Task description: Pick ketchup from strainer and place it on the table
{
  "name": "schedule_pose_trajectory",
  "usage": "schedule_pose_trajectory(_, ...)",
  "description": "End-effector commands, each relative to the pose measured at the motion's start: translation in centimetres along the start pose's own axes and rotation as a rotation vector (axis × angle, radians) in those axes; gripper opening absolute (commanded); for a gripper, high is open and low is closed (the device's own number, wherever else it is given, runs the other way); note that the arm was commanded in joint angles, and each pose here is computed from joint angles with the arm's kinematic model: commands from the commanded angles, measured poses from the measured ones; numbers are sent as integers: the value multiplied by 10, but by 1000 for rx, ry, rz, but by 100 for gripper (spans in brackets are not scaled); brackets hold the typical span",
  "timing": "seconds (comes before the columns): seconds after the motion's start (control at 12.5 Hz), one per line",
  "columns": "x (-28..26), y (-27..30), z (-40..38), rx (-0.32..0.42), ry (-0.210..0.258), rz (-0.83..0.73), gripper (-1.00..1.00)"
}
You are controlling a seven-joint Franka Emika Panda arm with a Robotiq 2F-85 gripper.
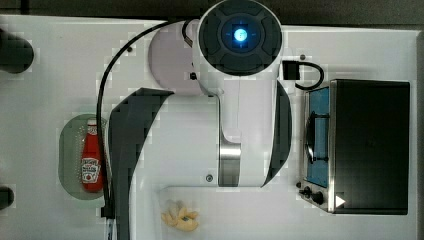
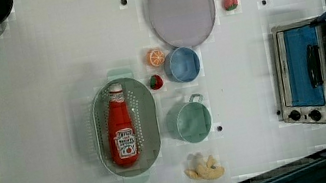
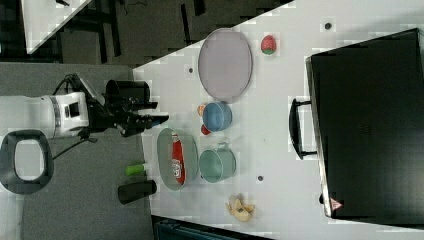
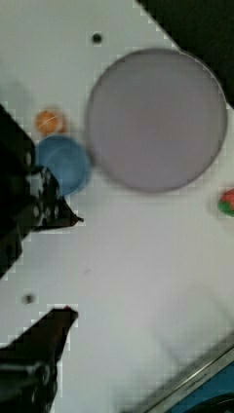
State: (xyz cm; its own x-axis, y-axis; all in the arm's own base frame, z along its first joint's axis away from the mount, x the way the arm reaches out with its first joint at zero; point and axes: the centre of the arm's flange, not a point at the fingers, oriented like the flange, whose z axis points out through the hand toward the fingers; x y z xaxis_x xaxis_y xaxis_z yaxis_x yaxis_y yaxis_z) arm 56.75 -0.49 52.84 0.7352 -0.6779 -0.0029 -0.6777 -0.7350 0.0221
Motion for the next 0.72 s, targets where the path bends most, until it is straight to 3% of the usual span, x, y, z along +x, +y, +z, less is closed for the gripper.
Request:
schedule_pose_trajectory(0.08,-58,71,-73,6,-9,199,59)
schedule_pose_trajectory(0.24,-68,55,-70,0,-7,164,99)
schedule_pose_trajectory(0.72,-170,-56,-42,-38,20,-119,100)
